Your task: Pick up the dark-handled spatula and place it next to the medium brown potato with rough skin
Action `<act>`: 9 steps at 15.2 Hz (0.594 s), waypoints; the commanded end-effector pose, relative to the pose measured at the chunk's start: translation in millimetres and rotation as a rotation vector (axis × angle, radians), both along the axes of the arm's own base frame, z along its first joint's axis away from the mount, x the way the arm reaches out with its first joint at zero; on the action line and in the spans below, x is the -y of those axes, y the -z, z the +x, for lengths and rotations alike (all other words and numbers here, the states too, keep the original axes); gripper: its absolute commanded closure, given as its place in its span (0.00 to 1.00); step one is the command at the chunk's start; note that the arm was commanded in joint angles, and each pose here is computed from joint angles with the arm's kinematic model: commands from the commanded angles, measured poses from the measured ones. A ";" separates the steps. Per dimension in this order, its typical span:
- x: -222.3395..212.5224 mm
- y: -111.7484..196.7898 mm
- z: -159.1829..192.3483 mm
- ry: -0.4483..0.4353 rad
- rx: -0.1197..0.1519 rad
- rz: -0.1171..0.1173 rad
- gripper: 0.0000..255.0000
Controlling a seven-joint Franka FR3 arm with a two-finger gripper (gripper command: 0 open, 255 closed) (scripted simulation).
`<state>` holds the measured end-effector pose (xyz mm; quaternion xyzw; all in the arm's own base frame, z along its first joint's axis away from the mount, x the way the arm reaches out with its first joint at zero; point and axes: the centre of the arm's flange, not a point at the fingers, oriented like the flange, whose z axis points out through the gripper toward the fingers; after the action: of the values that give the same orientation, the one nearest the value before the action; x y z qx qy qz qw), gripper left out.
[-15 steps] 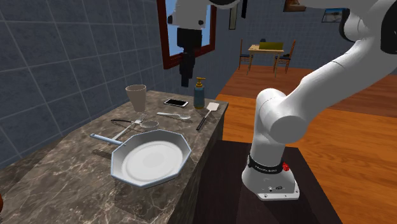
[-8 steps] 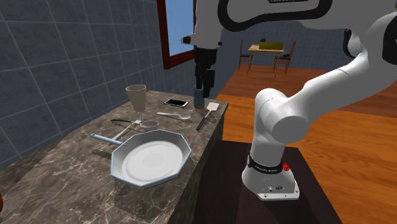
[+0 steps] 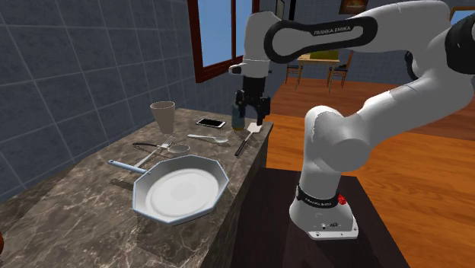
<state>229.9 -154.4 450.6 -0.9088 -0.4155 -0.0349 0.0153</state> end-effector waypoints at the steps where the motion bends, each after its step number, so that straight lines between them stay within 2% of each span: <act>1: 22.7 14.1 1.1 -0.117 -0.001 -0.004 0.00; 8: 93.8 71.5 21.8 -0.492 -0.006 -0.008 0.00; 9: 94.6 72.2 22.2 -0.496 -0.006 -0.008 0.00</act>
<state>248.5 -244.0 382.8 -0.7897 -0.6126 -0.0271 0.0212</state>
